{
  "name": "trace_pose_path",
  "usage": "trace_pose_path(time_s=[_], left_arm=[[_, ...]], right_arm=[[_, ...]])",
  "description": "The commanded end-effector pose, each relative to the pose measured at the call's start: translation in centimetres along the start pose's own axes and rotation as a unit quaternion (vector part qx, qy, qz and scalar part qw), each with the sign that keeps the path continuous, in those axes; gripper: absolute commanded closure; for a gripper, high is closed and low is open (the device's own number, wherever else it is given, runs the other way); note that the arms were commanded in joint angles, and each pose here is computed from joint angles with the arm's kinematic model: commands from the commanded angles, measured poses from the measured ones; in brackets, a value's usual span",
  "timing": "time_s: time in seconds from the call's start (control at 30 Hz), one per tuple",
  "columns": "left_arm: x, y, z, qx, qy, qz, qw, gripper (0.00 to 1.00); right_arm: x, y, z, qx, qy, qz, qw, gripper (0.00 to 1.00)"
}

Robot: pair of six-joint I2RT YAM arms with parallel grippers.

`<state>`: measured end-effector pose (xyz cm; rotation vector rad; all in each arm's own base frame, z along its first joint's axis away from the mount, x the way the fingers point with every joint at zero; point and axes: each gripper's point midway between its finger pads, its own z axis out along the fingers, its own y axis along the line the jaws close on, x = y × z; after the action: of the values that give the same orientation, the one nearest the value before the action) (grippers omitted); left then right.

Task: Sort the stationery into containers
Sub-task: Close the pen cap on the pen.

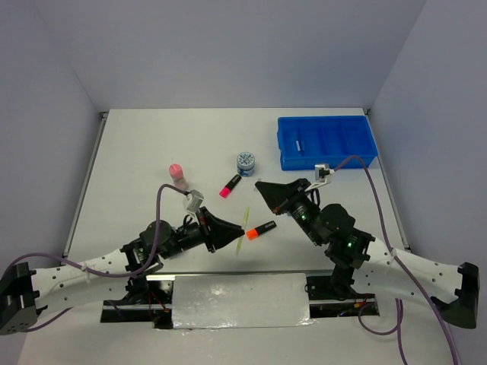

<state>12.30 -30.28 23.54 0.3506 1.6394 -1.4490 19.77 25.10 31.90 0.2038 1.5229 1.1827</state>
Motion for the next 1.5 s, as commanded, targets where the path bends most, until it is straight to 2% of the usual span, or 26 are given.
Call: trace_pose_path(time_s=[0.0,0.4,0.87,1.47], left_arm=[[-3.6,-3.2,0.4,0.051,-0.056,0.010,0.997,1.00],[-4.7,-2.6,0.8,0.015,-0.060,0.020,0.998,1.00],[-4.2,-1.6,0.8,-0.006,-0.056,0.018,0.998,1.00],[-4.9,-1.8,0.6,-0.008,-0.064,0.025,0.998,1.00]], right_arm=[[-1.2,1.4,-0.5,-0.033,-0.022,0.026,0.999,1.00],[1.3,2.5,-0.1,-0.071,0.023,-0.006,0.997,1.00],[0.6,2.7,-0.3,-0.072,0.015,-0.020,0.997,1.00],[2.1,1.9,0.3,-0.061,0.033,-0.026,0.997,1.00]])
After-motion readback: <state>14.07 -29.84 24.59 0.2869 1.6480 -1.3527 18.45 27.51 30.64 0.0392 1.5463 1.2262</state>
